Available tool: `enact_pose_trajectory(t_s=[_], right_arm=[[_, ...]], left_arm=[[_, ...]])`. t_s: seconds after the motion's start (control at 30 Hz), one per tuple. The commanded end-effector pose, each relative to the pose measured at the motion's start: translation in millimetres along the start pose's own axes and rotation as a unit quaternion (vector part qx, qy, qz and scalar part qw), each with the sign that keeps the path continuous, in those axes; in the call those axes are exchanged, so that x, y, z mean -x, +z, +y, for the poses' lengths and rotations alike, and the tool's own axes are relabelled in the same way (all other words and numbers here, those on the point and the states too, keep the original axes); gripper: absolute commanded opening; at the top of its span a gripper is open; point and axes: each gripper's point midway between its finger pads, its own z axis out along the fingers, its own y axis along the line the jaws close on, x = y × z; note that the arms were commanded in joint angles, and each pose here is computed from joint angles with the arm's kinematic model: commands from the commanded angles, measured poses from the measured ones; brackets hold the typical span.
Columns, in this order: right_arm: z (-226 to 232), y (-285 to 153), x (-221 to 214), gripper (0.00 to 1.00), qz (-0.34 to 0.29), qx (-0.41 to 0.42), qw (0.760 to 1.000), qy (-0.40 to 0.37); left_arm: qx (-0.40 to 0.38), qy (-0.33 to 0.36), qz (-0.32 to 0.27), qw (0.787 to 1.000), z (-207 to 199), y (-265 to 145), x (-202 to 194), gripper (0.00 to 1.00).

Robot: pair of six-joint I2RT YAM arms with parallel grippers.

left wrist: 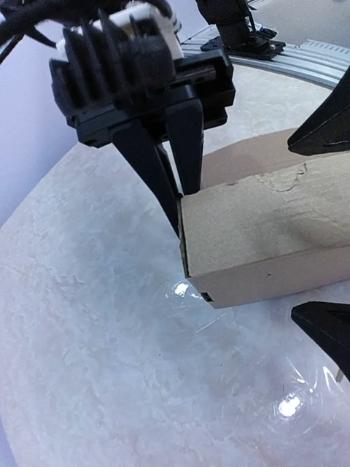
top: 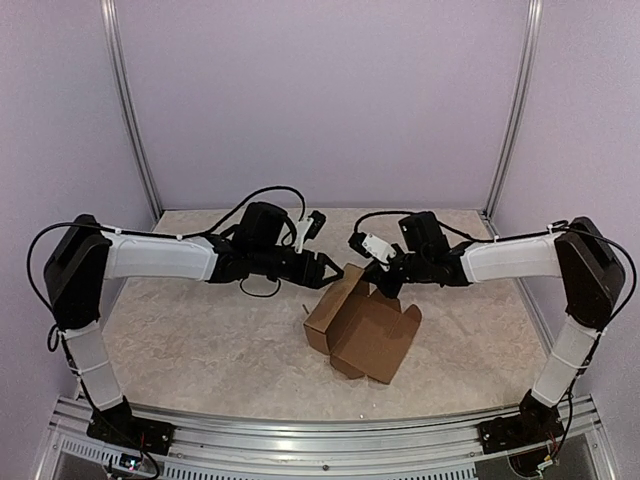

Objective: Fold the paper box

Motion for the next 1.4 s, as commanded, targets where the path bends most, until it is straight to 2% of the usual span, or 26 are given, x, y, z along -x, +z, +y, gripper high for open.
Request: enact_pose_trajectory(t_s=[0.0, 0.2, 0.37, 0.47, 0.57, 0.67, 0.8, 0.9, 0.97, 1.03, 1.1, 1.2, 1.37], right_arm=[[6, -31, 10, 0.00, 0.076, 0.035, 0.994, -0.065], [15, -58, -10, 0.00, 0.220, 0.096, 0.966, -0.100], [38, -78, -55, 0.00, 0.362, 0.137, 0.913, -0.127], [52, -85, -78, 0.00, 0.425, 0.134, 0.884, -0.140], [71, -84, -95, 0.00, 0.461, 0.140, 0.862, -0.160], [77, -76, -101, 0.00, 0.471, 0.133, 0.853, -0.180], [78, -65, -92, 0.02, 0.447, 0.135, 0.866, -0.179], [82, -61, -86, 0.07, 0.422, 0.139, 0.878, -0.178], [83, -59, -88, 0.17, 0.414, 0.137, 0.883, -0.176], [86, -60, -94, 0.18, 0.415, 0.141, 0.882, -0.173], [89, -60, -104, 0.18, 0.422, 0.146, 0.879, -0.169], [93, -62, -119, 0.13, 0.434, 0.150, 0.873, -0.165], [87, -64, -116, 0.09, 0.428, 0.138, 0.878, -0.163]], left_arm=[[0.029, 0.029, -0.060, 0.997, -6, -51, 30, 0.68], [0.069, 0.032, -0.082, 0.994, -1, -89, 31, 0.68], [0.091, 0.022, -0.082, 0.992, 15, -103, 23, 0.68], [0.097, 0.017, -0.075, 0.992, 21, -102, 17, 0.68], [0.097, 0.015, -0.072, 0.993, 23, -99, 16, 0.68], [0.096, 0.013, -0.072, 0.993, 24, -97, 15, 0.68], [0.093, 0.007, -0.070, 0.993, 25, -94, 12, 0.68], [0.090, 0.002, -0.066, 0.994, 26, -91, 6, 0.68], [0.089, -0.001, -0.062, 0.994, 28, -89, 1, 0.68], [0.089, -0.004, -0.058, 0.994, 30, -87, -3, 0.67], [0.087, -0.007, -0.055, 0.995, 31, -84, -6, 0.67], [0.083, -0.009, -0.053, 0.995, 31, -82, -8, 0.67], [0.081, -0.011, -0.052, 0.995, 31, -80, -10, 0.67]])
